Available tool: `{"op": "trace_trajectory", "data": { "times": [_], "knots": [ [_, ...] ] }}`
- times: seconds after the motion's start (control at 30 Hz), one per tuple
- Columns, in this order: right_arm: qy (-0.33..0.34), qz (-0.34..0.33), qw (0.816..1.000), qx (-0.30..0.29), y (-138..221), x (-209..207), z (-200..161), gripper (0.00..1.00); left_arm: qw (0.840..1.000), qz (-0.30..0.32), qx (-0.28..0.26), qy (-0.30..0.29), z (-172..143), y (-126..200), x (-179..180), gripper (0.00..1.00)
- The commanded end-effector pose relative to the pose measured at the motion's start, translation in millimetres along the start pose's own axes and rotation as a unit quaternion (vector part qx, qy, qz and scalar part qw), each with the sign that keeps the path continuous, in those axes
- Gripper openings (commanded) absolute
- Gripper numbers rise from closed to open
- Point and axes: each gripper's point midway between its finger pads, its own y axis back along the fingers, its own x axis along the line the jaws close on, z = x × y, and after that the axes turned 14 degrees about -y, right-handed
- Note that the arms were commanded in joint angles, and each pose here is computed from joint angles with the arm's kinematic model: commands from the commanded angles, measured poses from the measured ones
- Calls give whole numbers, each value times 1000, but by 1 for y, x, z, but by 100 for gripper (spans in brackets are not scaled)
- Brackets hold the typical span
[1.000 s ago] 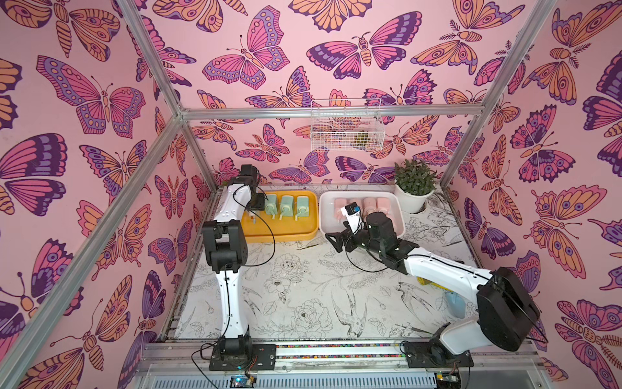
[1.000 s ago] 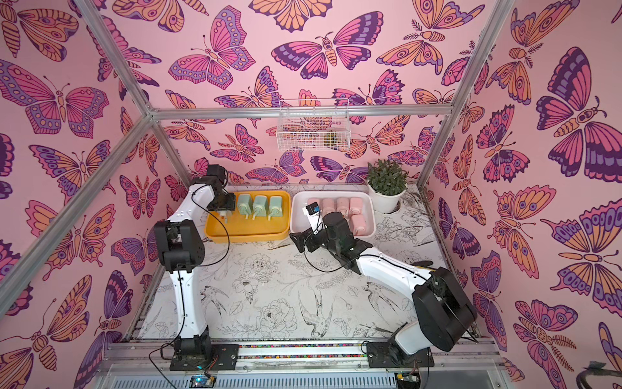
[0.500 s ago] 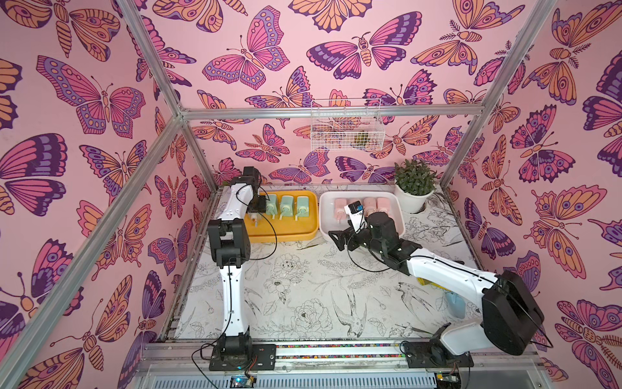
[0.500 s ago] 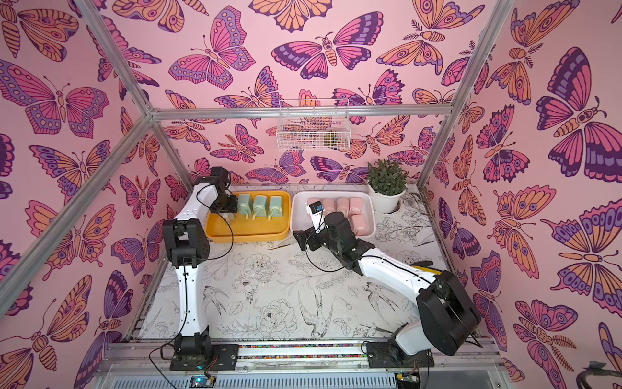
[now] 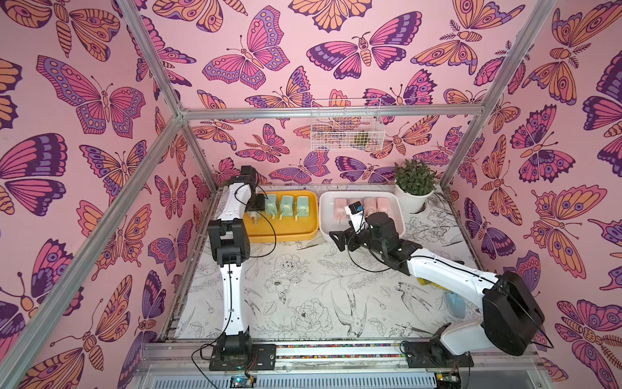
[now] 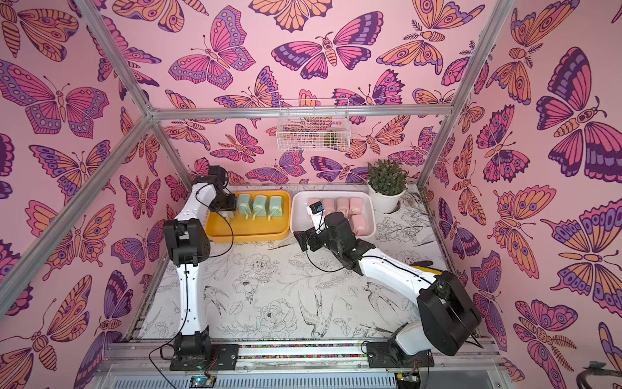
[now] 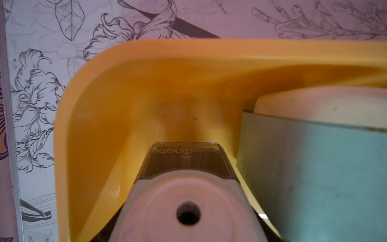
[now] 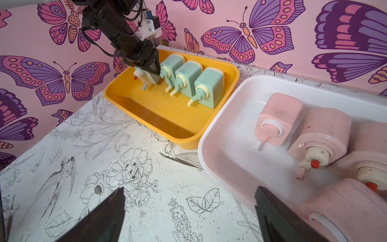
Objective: Place the pencil sharpeners by color into the storage box
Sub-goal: Place the pencil sharpener in the storage box.
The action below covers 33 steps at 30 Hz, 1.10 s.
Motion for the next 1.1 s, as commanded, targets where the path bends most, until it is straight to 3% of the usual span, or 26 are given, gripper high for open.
{"op": "trace_trajectory", "data": {
  "times": [0.0,0.43,0.7,1.07],
  "knots": [
    [4,4,1000,4,5,4,-1,99,1000,-4,6,-6,-1,-10,0,51],
    [4,7,1000,8,3,6,0,99,1000,-10,13,-12,-3,-16,-3,71],
    [6,9,1000,11,2,7,-1,99,1000,-5,9,-8,0,-10,0,73],
    [4,14,1000,15,-1,8,-2,99,1000,-3,-29,-2,18,22,3,80]
  ]
}}
